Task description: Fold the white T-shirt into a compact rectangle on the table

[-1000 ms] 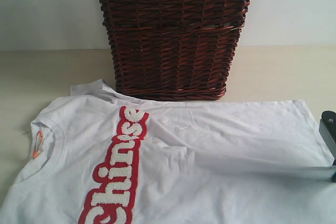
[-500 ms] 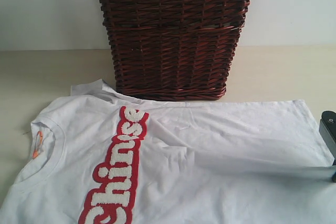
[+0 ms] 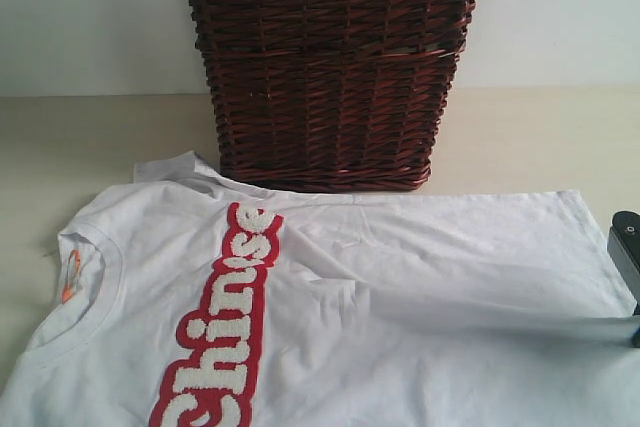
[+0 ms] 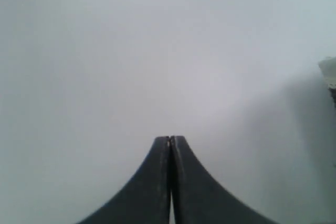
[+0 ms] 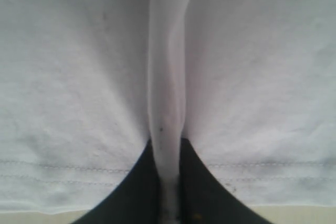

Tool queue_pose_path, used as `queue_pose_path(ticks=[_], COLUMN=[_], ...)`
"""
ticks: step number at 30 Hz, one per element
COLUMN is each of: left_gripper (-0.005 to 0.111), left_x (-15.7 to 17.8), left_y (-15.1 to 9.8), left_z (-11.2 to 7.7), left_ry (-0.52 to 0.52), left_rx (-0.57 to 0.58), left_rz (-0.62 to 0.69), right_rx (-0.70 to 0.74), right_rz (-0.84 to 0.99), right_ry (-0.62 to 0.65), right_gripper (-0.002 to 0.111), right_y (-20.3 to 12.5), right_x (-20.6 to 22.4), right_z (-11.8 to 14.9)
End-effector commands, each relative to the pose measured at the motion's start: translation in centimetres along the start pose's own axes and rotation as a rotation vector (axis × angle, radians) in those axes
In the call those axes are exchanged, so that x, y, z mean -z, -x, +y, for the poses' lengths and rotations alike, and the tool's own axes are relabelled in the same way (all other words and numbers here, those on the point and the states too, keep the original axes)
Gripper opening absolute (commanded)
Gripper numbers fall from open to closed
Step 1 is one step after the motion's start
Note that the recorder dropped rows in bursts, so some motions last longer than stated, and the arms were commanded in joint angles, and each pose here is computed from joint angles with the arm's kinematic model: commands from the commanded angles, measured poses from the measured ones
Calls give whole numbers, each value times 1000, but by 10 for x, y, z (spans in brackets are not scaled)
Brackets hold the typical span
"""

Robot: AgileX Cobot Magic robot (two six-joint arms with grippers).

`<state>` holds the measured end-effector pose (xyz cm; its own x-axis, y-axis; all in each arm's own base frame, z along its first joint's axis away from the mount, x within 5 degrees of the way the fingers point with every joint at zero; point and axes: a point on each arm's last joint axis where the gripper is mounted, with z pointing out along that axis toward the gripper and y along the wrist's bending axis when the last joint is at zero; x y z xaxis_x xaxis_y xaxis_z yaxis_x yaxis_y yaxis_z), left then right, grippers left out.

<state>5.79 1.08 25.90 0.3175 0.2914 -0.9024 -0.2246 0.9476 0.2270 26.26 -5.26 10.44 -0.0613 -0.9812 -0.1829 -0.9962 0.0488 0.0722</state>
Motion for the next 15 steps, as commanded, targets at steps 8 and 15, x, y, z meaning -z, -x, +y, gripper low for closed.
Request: queue_pose_path(ticks=[8,15], left_gripper=[0,0], left_x=[-94,-102], left_y=[49,0], left_z=[3,-29], left_ry=[-129,-499], left_rx=[-101,-117], left_rz=[276,773], right_rx=[69,69], right_rz=[69,69], right_ry=[54,54], right_gripper=[0,0], right_y=[-10,-10], right_x=[-15,-15], right_z=[5,5])
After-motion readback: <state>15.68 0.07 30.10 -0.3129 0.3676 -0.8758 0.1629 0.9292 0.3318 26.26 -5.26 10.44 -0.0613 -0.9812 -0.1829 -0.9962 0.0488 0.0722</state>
